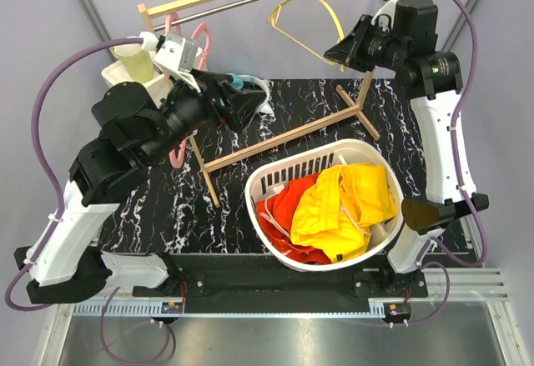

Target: Remove the shorts from the hanger

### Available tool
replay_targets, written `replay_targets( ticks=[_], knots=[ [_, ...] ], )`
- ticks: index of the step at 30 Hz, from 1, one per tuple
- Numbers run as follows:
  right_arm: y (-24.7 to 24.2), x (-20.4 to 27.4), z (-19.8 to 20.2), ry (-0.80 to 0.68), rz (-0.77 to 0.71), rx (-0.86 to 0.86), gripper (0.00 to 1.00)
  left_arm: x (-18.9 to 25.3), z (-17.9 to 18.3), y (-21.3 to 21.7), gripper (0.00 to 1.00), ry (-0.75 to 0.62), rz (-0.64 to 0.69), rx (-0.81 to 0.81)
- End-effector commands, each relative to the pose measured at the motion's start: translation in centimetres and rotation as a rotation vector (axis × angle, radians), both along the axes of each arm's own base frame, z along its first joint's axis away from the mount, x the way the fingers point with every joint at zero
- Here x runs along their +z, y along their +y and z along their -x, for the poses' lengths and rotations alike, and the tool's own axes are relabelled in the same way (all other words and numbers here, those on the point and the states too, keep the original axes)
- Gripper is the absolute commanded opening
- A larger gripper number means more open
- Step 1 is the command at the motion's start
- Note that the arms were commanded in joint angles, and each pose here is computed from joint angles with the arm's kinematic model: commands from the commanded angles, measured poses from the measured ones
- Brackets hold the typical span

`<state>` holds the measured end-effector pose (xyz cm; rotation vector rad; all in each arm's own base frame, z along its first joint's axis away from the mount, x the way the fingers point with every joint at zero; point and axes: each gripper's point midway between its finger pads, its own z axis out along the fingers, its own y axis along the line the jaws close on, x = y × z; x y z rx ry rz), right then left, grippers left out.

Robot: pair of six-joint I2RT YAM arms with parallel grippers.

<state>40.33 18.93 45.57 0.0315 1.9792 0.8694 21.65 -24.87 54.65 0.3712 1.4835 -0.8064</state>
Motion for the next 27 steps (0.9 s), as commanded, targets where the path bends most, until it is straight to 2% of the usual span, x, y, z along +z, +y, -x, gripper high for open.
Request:
replay_targets(
  ticks=[1,15,27],
  knots=[
    [-0.1,5.1,1.4,-0.142,-0.042,0.020,0.00,-0.1,-0.4,2.1,0.85,-0.032,-0.039,0.085],
    [-0.8,7.0,4.7,-0.161,-0.068,0.023,0.00,0.0,-0.3,1.8,0.85,-0.002,0.001,0.075],
    [-0.9,6.9,5.8,-0.153,-0.066,0.032,0.00,-0.9,-0.1,2.1,0.85,0.037,0.019,0.085]
  ],
)
